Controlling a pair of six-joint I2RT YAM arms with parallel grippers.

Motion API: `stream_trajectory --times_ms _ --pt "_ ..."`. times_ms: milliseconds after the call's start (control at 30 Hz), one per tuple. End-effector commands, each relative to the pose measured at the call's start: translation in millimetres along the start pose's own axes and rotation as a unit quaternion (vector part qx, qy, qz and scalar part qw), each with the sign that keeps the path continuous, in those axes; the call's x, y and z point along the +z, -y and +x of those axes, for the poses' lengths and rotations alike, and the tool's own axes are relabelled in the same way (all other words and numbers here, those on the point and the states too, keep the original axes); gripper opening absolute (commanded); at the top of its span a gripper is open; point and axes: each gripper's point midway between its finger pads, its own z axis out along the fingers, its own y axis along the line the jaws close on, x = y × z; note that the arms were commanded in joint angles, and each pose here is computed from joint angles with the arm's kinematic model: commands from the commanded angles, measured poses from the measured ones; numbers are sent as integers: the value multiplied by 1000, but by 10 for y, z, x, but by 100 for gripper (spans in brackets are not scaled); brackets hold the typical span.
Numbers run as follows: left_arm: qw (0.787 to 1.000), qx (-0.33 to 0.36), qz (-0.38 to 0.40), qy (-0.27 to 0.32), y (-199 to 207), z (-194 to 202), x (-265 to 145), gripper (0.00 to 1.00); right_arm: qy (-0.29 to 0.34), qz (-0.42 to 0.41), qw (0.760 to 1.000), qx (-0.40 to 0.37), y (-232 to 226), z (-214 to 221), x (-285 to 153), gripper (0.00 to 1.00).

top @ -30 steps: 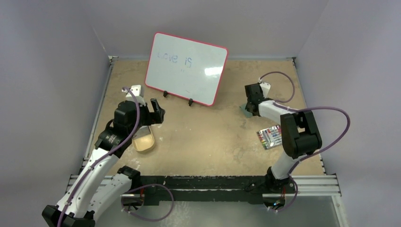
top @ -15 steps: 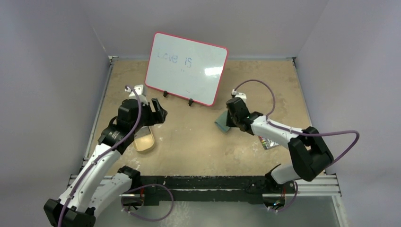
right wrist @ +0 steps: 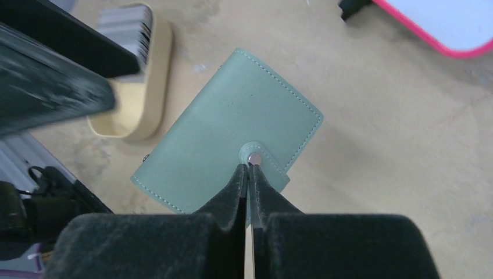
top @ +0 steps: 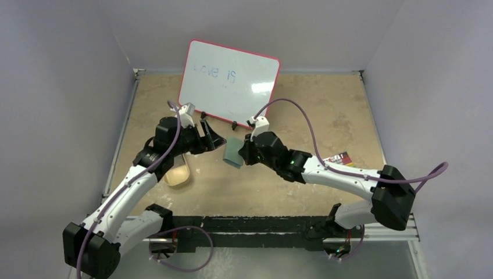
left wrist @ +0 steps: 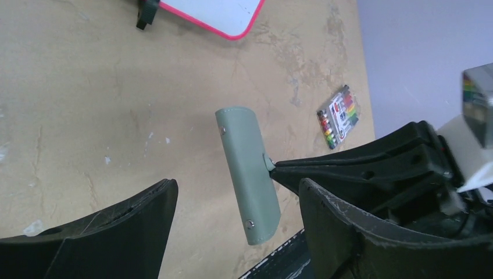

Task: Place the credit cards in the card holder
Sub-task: Open the card holder at the center of the board.

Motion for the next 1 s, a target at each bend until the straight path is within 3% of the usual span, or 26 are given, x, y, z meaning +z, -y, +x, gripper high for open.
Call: stream_trajectory --times_ms 0,200,333,400,567,867,967 --pt "999 -13 48 0 154 -23 56 76 87 -56 995 8 -373 -583 -106 0" --pt "998 -27 43 -22 41 102 209 74 106 -90 990 6 -502 -680 -203 0" --pt "997 -39 66 -30 92 134 269 67 106 -102 989 5 -545 -675 -223 0" --pt "996 -42 70 -28 90 140 283 54 107 -105 989 5 -548 -672 -224 0" --pt "996 -35 79 -37 108 173 284 2 90 -84 992 28 -456 -567 -209 0" --pt "996 -31 64 -45 -11 259 332 0 76 -35 996 36 -166 -354 -237 0" --pt "996 -40 72 -43 9 259 349 0 56 -54 996 33 -240 -280 -204 0"
